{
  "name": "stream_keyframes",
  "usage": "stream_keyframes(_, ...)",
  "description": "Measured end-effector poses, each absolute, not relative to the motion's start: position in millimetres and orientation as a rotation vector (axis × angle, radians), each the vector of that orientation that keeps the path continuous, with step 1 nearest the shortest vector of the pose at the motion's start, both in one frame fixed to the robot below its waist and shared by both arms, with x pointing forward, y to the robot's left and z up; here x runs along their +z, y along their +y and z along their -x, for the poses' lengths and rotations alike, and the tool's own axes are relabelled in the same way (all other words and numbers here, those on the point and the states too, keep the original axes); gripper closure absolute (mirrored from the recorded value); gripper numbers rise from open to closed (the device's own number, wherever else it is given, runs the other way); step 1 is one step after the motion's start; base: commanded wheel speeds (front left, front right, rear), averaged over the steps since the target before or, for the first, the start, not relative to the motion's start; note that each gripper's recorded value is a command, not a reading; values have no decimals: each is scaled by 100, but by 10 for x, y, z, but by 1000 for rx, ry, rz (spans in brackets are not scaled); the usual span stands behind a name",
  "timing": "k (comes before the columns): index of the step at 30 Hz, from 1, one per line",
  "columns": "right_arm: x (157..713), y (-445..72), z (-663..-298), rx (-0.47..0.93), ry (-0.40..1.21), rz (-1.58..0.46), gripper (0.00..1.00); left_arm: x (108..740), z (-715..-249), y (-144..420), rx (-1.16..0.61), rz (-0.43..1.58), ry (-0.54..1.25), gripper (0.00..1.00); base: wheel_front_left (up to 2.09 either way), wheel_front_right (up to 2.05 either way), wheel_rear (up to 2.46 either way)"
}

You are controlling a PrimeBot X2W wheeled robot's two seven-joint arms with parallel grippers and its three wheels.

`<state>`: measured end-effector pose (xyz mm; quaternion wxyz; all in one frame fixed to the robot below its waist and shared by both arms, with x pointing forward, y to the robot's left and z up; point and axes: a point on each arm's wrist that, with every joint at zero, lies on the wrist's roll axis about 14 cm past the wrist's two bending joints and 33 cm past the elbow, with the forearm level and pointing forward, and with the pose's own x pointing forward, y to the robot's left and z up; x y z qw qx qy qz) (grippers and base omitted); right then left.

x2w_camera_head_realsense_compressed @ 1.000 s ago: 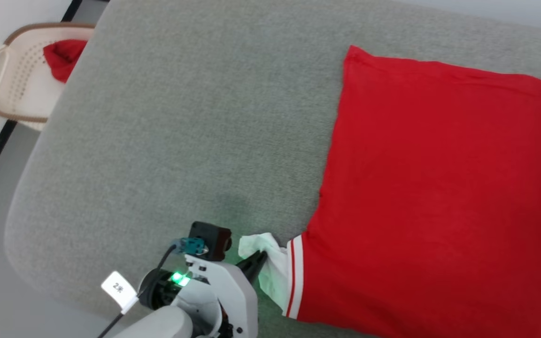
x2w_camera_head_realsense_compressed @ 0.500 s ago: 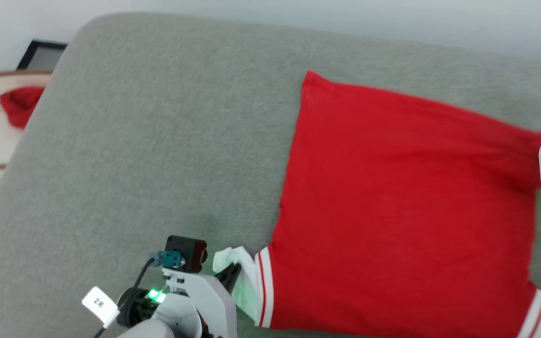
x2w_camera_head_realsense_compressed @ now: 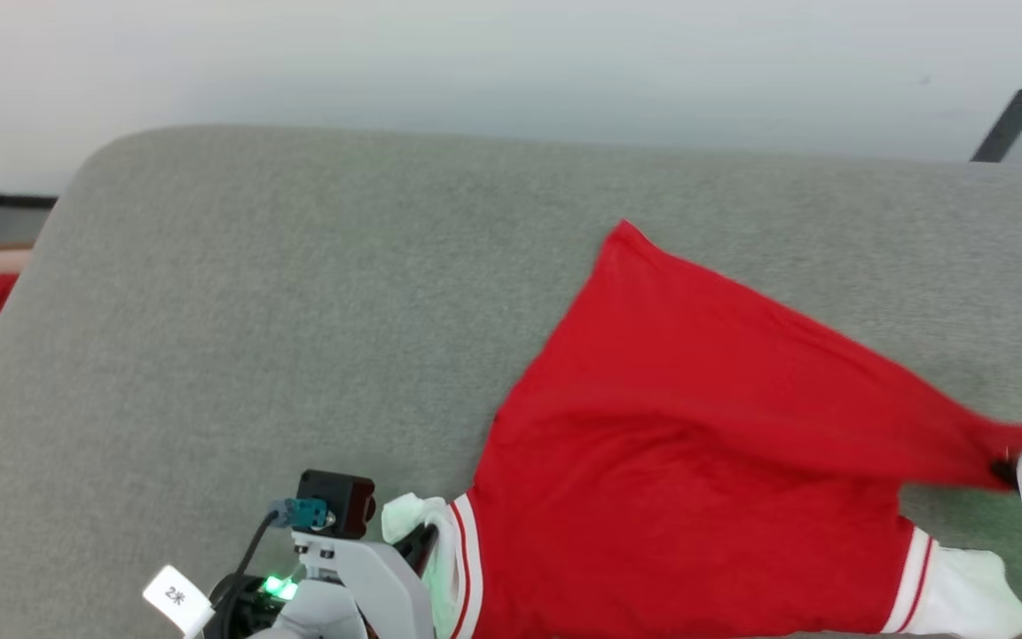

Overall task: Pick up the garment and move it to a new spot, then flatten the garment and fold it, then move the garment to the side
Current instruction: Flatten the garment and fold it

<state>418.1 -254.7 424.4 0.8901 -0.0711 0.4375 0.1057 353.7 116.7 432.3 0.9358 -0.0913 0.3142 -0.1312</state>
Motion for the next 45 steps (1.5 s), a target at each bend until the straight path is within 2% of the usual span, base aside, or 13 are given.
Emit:
stream_keyframes(6,4115,-2692,-3715,174,937,90,100,4396,-3515,1079,-297,180,624,100,0,0,0)
stream_keyframes(11,4024,-2723,-3473,141,947,63,100,4427,-3514,1047,-309,175,615,100,0,0,0)
stream_keyframes(12,4020,-2720,-3458,134,937,57,82,4432,-3515,1042,-310,174,613,100,0,0,0)
stream_keyframes(13,4022,-2714,-3452,130,929,55,46,4434,-3515,1038,-311,174,613,100,0,0,0)
stream_keyframes(14,4024,-2708,-3447,128,922,59,0,4434,-3514,1036,-312,172,613,100,0,0,0)
stream_keyframes(23,4121,-2645,-3373,138,901,79,0,4425,-3504,1035,-313,169,612,100,0,0,0)
stream_keyframes(26,4320,-2610,-3462,148,833,97,0,4425,-3497,1038,-313,171,609,100,0,0,0)
stream_keyframes(36,5205,-2039,-4114,285,467,240,0,4440,-3476,1045,-309,184,597,100,0,0,0)
stream_keyframes(45,5160,-1453,-4727,427,478,292,0,4452,-3482,1024,-320,194,589,100,0,0,0)
